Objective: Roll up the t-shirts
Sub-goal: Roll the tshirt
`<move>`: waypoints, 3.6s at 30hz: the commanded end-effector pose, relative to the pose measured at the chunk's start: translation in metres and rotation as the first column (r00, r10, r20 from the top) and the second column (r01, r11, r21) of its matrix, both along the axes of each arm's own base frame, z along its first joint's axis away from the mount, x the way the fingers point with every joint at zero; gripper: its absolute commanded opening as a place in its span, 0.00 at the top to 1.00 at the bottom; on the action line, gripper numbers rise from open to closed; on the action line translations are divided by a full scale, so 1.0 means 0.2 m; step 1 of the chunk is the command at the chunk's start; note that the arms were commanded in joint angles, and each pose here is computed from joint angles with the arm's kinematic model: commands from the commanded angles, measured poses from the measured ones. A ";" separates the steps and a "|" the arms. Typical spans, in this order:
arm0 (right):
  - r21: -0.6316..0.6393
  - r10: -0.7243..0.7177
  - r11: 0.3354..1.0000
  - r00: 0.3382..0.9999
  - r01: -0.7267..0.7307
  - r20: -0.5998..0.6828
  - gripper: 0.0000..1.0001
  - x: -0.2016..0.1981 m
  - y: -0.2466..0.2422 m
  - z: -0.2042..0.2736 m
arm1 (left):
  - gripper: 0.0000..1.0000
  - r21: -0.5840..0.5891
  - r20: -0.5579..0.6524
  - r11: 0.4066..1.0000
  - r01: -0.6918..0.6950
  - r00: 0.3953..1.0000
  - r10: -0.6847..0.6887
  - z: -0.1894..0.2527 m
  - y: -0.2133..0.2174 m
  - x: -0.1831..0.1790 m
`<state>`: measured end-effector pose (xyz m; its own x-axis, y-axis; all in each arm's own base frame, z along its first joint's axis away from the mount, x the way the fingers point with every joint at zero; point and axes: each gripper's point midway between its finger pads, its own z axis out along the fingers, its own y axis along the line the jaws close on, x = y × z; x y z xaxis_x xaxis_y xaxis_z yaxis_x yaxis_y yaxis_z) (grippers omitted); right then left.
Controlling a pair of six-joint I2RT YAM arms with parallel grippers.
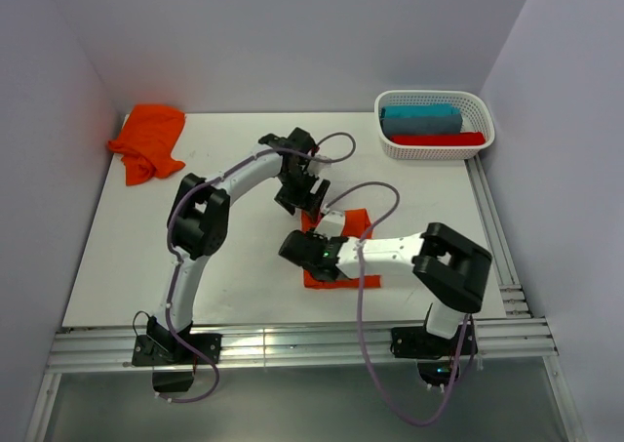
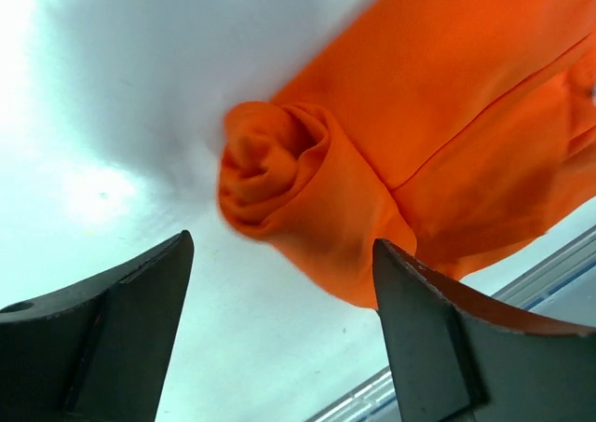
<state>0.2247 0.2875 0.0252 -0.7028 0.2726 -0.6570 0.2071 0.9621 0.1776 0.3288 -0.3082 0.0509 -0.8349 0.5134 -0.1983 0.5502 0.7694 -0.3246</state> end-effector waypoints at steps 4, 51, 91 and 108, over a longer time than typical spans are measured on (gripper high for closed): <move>0.446 0.086 0.893 0.996 -0.066 -0.025 0.67 0.00 0.17 -0.02 | 0.16 -0.192 0.115 0.981 0.024 0.993 -0.001 0.35 -0.01 0.10; 0.108 0.037 0.993 0.999 -0.037 0.006 0.29 -0.07 -0.03 0.20 | 0.96 0.099 0.036 0.995 -0.012 0.999 0.008 -0.18 0.23 -0.07; -0.530 0.082 0.846 0.996 -0.053 0.031 0.43 0.02 0.15 0.03 | 0.85 0.130 -0.041 0.990 0.046 0.998 -0.041 -0.19 0.12 -0.13; 0.184 0.111 0.976 0.993 -0.115 0.031 0.58 0.00 0.23 0.05 | 0.15 -0.231 0.061 0.973 0.014 0.998 0.000 0.37 -0.07 0.08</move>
<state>0.2261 0.3035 0.0307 -0.6844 0.1832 -0.7057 0.1255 0.9831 0.1334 0.3320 -0.3076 0.0669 -0.8467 0.4876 -0.2130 0.5310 0.7485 -0.3973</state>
